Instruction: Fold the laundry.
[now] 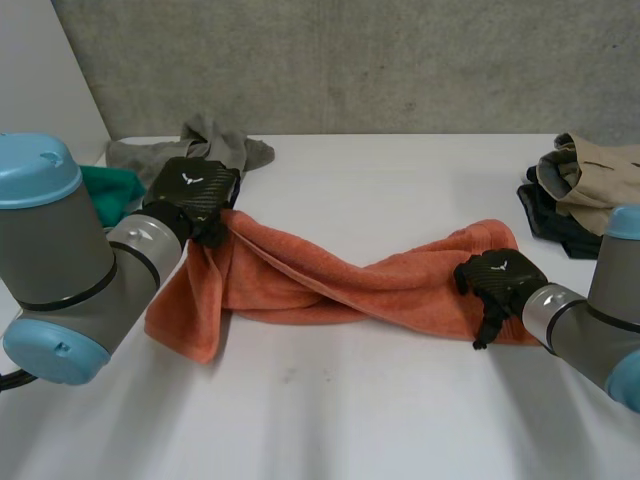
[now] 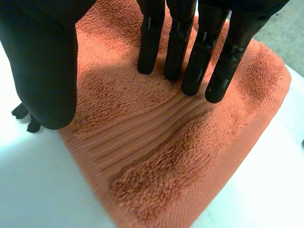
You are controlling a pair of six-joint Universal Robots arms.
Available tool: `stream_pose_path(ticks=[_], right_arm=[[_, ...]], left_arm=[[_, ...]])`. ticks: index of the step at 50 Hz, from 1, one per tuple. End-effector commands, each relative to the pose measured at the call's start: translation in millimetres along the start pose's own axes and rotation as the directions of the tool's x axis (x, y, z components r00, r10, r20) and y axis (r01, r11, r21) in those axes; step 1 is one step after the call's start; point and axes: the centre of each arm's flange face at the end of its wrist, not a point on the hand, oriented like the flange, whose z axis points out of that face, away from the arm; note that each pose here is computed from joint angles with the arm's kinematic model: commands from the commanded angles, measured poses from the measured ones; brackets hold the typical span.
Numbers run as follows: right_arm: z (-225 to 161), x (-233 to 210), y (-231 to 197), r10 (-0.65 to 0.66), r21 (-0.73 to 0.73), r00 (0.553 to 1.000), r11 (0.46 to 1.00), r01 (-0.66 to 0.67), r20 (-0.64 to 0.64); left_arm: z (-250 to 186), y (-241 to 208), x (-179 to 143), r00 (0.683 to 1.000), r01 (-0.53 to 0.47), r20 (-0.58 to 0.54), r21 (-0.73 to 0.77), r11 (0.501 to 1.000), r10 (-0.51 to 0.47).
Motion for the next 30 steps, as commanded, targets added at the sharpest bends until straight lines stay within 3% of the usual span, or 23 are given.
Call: stream_pose_path(ticks=[1, 21, 26, 30], right_arm=[[6.8, 0.4, -0.6, -0.004, 0.005, 1.000, 1.000, 0.004, 0.003], [18.4, 14.1, -15.7, -0.014, 0.041, 1.000, 0.999, 0.015, -0.026], [-12.2, 22.8, -44.2, -0.057, 0.045, 0.998, 0.997, 0.058, -0.038], [-61.7, 23.8, -72.7, -0.145, -0.002, 0.989, 0.989, 0.145, -0.014]], left_arm=[[-0.1, -0.8, 0.2, 1.000, -0.002, -0.001, 0.002, 1.000, 0.002], [-1.1, -1.1, -0.4, 1.000, -0.003, 0.000, 0.001, 1.000, 0.003], [-9.0, 1.6, 1.9, 1.000, -0.001, -0.021, -0.052, 0.999, 0.000], [-26.3, 10.6, 7.3, 0.998, -0.009, -0.063, -0.154, 0.988, -0.001]])
